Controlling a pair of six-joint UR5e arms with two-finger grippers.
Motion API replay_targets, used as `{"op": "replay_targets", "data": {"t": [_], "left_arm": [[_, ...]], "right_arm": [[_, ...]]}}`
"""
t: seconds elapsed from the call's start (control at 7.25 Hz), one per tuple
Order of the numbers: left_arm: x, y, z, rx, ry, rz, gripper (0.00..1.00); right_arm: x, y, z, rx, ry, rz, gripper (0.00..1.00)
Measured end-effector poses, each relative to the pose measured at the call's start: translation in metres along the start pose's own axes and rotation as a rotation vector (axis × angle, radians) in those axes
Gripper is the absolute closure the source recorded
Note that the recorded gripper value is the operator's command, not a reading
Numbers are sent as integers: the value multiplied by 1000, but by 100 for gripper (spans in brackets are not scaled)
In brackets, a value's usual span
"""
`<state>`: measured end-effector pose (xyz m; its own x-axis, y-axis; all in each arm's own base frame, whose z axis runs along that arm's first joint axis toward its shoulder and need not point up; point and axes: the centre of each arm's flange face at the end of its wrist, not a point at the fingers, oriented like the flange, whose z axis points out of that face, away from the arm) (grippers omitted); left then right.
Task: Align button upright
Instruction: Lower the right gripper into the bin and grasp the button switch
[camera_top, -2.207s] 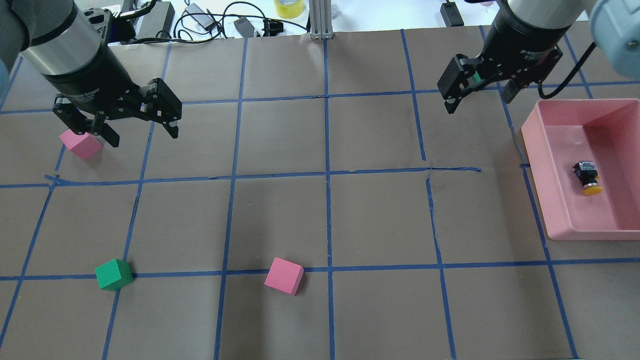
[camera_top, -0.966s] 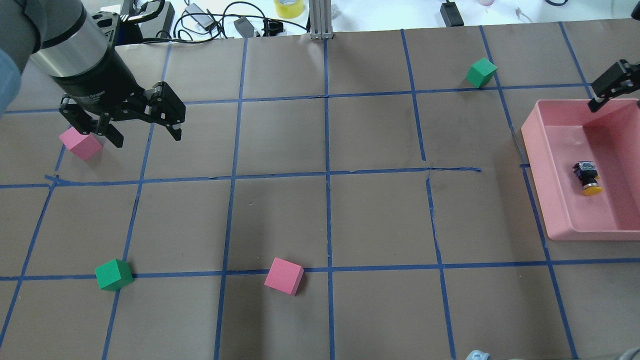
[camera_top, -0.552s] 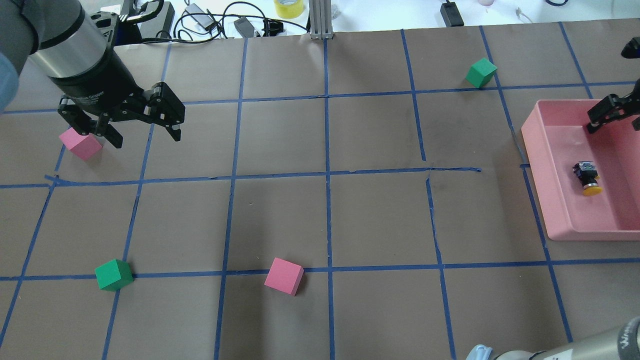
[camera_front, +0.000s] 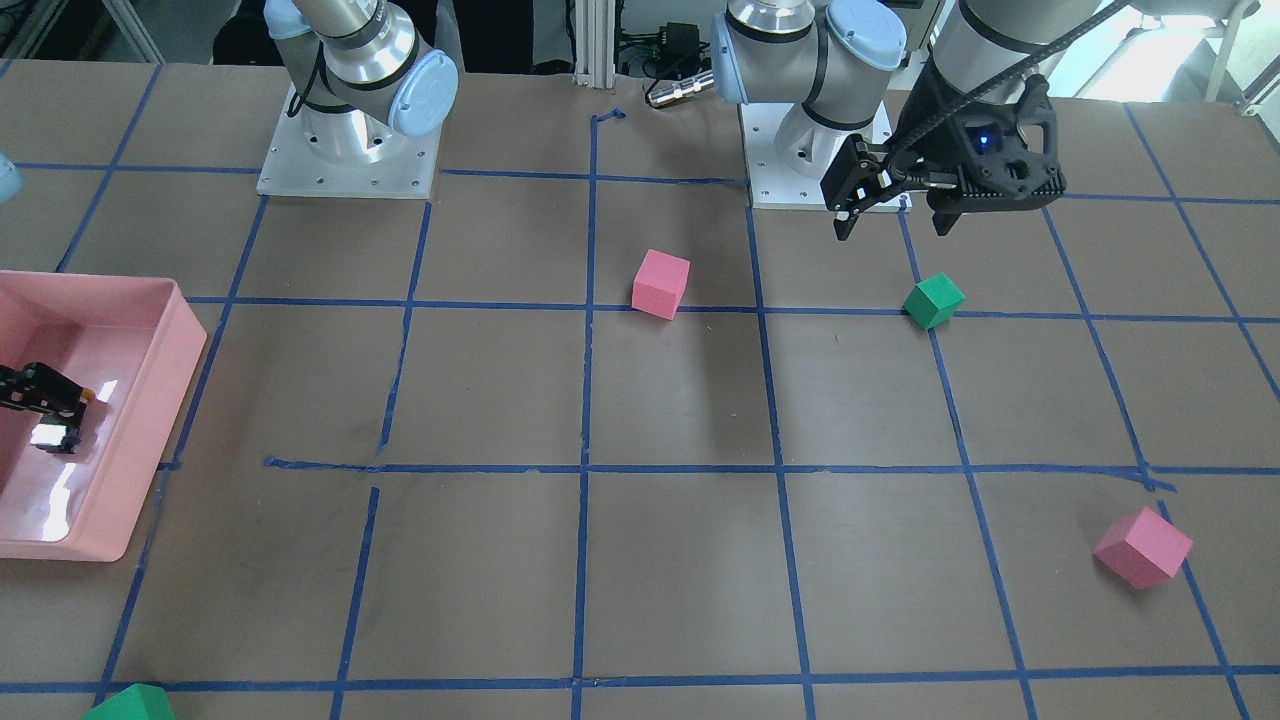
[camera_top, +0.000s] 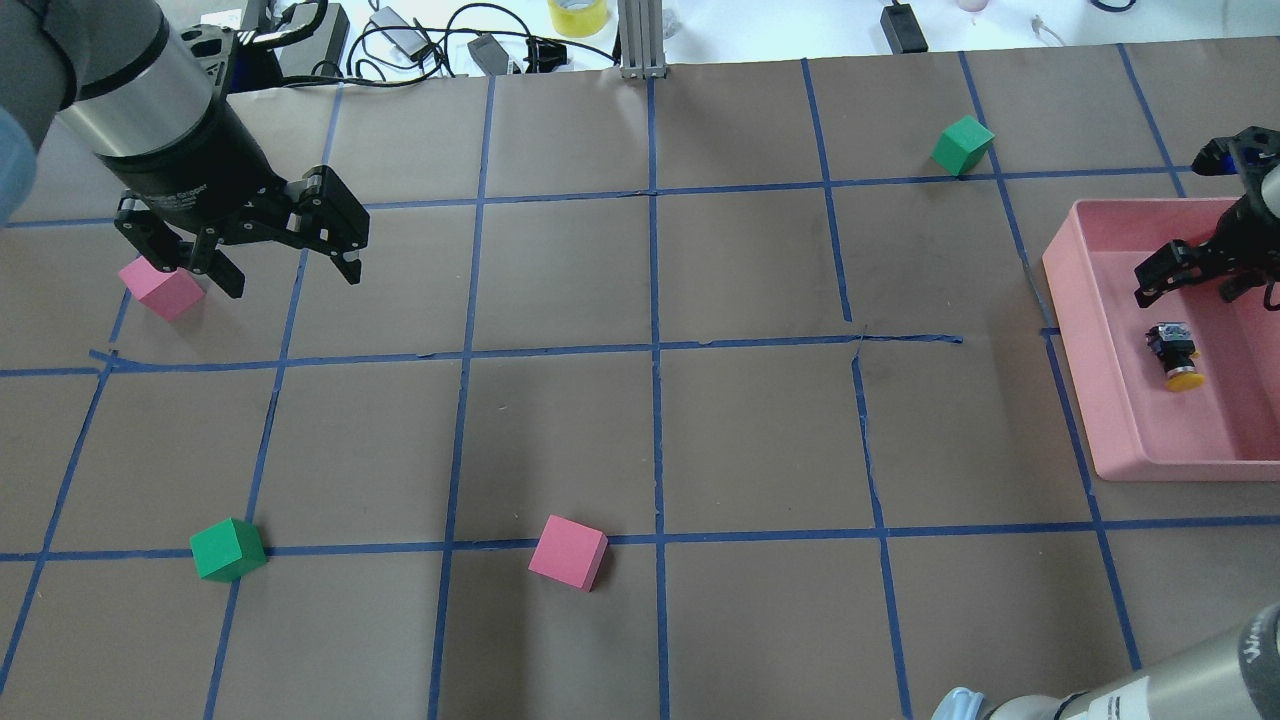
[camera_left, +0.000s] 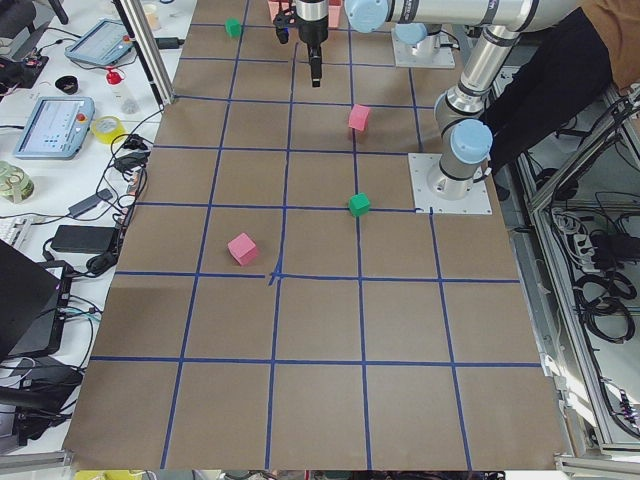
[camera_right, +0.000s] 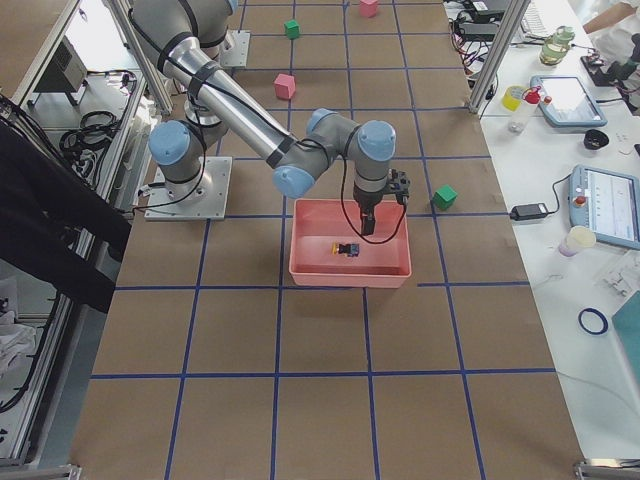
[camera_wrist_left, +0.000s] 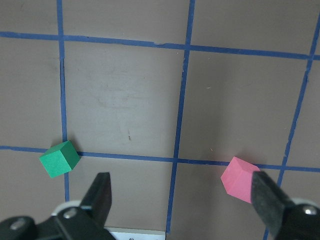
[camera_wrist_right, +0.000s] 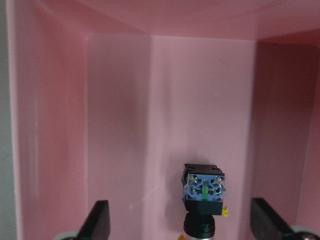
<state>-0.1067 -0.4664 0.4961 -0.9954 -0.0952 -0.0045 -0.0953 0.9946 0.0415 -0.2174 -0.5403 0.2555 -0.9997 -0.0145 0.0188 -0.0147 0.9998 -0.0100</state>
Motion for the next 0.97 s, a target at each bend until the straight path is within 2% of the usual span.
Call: {"op": "replay_targets", "data": {"t": [0.41,0.97], "left_arm": [[0,0,-1,4,0,0,0],[0,1,0,0,-3,0,0]], "right_arm": [[23,6,24,-13,-19,10,0],[22,10,34,-19,-23,9,0]]}}
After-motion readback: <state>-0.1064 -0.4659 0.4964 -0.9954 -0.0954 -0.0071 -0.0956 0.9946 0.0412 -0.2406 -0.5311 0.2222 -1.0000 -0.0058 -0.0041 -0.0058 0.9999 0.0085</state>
